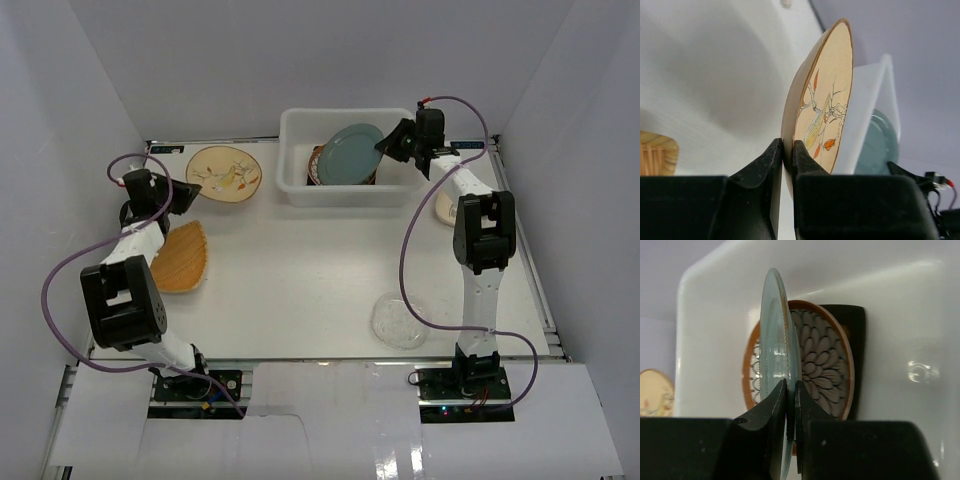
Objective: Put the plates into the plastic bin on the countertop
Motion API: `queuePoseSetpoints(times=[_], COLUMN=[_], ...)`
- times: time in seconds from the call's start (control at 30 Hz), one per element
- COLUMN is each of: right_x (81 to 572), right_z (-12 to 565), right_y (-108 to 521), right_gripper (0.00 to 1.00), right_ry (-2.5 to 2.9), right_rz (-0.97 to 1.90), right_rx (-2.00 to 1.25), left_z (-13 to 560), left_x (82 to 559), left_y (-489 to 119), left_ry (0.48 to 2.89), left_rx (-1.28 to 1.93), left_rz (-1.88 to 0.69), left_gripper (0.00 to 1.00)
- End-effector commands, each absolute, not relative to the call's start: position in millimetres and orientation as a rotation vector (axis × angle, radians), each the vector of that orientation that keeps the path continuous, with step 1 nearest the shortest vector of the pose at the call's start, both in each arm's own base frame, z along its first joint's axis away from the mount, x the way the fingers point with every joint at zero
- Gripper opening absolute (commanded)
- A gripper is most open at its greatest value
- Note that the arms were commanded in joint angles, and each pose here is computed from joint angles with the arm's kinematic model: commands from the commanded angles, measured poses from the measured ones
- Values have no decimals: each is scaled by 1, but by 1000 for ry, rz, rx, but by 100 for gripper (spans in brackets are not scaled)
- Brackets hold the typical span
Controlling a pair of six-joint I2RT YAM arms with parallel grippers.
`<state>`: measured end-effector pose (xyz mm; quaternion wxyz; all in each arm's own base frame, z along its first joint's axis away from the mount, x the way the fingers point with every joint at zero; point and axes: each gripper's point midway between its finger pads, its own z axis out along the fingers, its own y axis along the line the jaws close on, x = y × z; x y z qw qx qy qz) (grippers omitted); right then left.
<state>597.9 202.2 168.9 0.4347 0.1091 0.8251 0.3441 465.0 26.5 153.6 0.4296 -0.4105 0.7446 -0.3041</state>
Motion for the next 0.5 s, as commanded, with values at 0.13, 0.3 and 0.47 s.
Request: queuePoseSetpoints(times=[0.13, 0.3, 0.47], right_x=[605, 594, 581], right_z=[215, 200, 213], right_y=[201, 190, 178], right_gripper=[25, 80, 95], right_ry=[1927, 1997, 2014], right_rz=[904, 824, 761], right_rx=[217, 234, 166], left_z=[304, 349, 360], left_x=[455, 464, 485], left_y=[-6, -67, -124], left_ry=[1581, 1576, 1598], left_rx=[-698, -531, -452], left_rz=[-944, -1060, -1119], left_gripper=[0, 0, 0])
